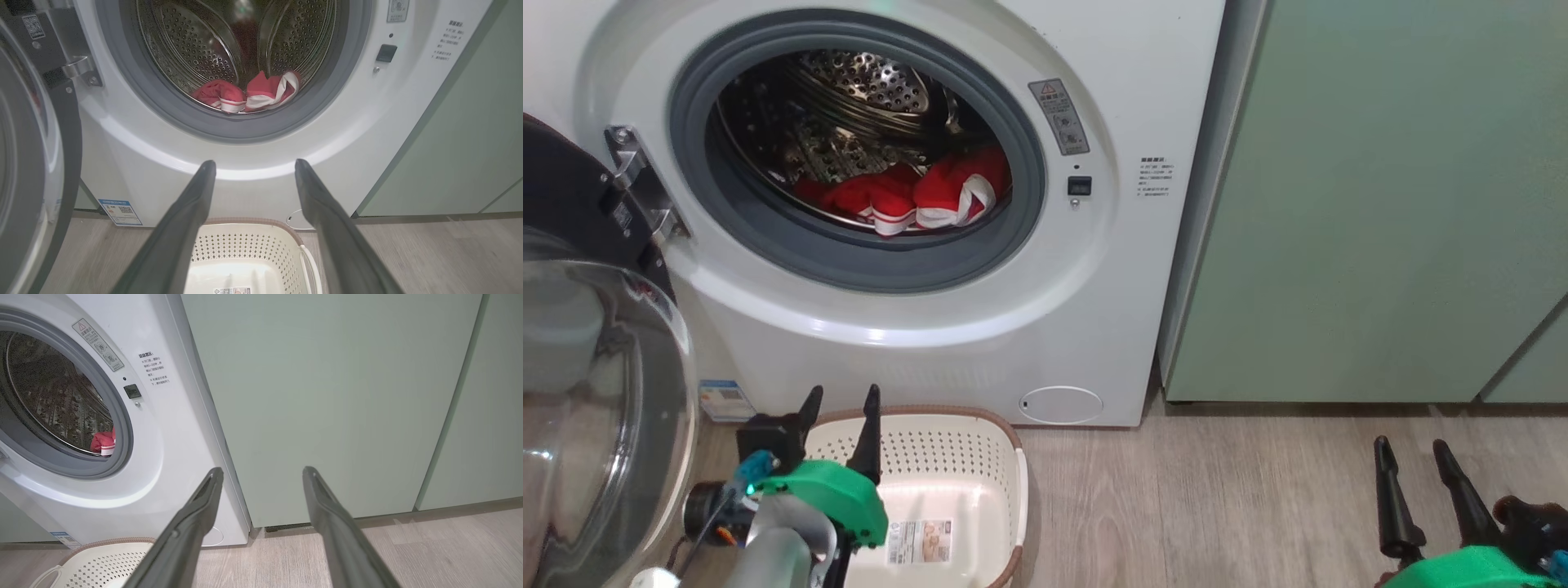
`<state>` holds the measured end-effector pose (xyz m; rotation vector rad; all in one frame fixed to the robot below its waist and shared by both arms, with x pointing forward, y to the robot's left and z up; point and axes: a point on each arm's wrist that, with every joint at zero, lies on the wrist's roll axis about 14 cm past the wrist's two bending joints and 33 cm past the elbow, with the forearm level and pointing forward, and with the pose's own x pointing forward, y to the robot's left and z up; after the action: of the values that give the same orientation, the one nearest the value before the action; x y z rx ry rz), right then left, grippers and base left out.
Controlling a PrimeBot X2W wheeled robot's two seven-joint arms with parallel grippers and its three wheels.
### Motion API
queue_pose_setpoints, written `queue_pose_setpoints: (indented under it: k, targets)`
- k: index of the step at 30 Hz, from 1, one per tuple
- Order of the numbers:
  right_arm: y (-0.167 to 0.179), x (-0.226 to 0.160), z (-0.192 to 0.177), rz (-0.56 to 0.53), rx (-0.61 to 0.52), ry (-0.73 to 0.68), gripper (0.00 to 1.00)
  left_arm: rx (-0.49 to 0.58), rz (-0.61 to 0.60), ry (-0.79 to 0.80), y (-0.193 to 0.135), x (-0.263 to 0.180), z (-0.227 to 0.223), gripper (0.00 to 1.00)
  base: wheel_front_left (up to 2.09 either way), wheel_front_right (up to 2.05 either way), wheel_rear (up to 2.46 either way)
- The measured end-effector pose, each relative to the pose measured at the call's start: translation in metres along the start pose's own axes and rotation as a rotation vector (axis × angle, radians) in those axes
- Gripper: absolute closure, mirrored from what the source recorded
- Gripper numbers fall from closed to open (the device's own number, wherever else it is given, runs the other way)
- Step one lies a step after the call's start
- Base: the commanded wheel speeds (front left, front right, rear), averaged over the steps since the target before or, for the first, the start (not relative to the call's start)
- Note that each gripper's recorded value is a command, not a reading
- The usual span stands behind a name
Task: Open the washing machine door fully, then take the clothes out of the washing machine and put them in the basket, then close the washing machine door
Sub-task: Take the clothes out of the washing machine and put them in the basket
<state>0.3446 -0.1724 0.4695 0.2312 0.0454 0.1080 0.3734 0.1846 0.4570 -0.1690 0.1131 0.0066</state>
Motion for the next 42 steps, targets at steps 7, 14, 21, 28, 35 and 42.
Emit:
queue_pose_setpoints:
  k: [7, 14, 21, 28, 35, 42]
  targets:
    - [0.002, 0.001, -0.008, 0.000, 0.010, 0.024, 0.00, 0.026, -0.012, 0.080, -0.006, 0.013, -0.019, 0.00, 0.00, 0.00, 0.00]
    - [0.001, 0.003, -0.014, -0.010, 0.021, 0.040, 0.00, 0.075, -0.068, 0.179, -0.028, 0.057, -0.017, 0.00, 0.00, 0.00, 0.00]
    - [-0.008, 0.024, -0.015, -0.035, 0.021, 0.044, 0.00, 0.115, -0.057, 0.305, -0.021, 0.118, -0.006, 0.00, 0.00, 0.00, 0.00]
    - [-0.022, 0.048, -0.018, -0.070, 0.021, 0.048, 0.00, 0.148, -0.059, 0.421, -0.020, 0.178, -0.001, 0.00, 0.00, 0.00, 0.00]
    - [-0.033, 0.072, -0.022, -0.090, 0.011, 0.051, 0.00, 0.109, -0.083, 0.504, -0.029, 0.230, -0.007, 0.00, 0.00, 0.00, 0.00]
    - [-0.049, 0.083, -0.035, -0.133, 0.008, 0.080, 0.00, 0.128, -0.104, 0.591, -0.033, 0.270, -0.025, 0.00, 0.00, 0.00, 0.00]
